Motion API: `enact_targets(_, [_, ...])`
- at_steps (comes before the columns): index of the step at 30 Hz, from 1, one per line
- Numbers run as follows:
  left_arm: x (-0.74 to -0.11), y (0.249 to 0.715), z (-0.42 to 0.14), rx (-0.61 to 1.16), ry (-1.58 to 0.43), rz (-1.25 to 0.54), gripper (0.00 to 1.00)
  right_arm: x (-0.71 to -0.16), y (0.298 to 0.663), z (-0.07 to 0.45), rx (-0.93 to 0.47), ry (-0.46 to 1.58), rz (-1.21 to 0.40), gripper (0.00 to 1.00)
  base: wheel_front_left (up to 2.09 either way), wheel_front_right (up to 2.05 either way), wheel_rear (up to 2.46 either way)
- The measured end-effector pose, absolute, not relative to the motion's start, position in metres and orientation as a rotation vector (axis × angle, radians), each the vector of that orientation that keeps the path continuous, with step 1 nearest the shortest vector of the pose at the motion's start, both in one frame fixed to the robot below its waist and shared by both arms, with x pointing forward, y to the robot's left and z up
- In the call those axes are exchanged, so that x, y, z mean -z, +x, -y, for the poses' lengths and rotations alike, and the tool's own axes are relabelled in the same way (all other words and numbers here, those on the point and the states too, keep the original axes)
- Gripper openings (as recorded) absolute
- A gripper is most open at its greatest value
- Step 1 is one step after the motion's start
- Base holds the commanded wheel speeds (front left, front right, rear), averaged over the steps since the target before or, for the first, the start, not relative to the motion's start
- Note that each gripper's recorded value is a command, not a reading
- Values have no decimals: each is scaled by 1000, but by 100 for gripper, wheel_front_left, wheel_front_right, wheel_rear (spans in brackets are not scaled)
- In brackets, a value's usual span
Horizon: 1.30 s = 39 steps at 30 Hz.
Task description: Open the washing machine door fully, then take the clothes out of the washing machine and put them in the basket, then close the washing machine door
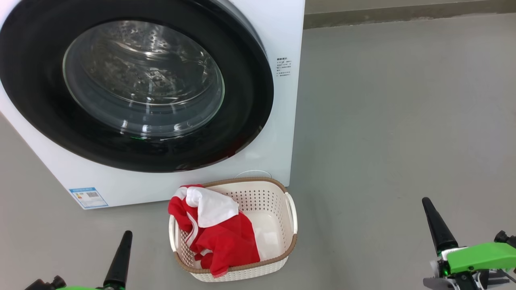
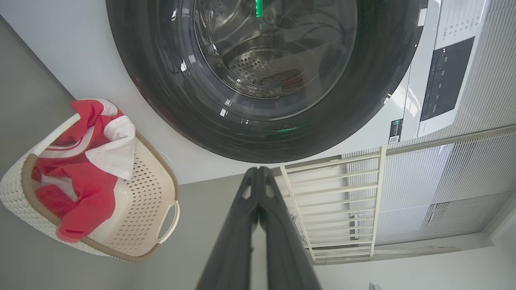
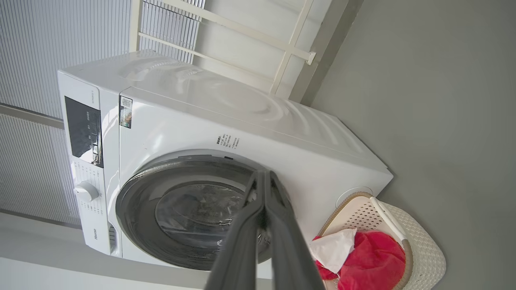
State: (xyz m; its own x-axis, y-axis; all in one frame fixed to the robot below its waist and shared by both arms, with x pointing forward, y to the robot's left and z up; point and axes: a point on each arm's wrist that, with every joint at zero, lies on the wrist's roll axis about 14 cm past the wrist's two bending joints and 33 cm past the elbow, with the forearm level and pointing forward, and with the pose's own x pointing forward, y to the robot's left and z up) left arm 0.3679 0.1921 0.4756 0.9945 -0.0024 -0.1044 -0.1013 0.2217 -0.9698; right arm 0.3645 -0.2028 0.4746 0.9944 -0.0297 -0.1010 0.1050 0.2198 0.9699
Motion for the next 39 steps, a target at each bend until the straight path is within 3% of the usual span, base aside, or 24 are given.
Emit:
enact_targets(20, [-484,378,-188,-34,-1567,-80,0,-483,375,206,77,1568,-37,0,0,0,0])
enact_targets(39, [-484,378,-187,-36,-1573,-79,0,-484,376,206,75,1577,-34,0,0,0,0])
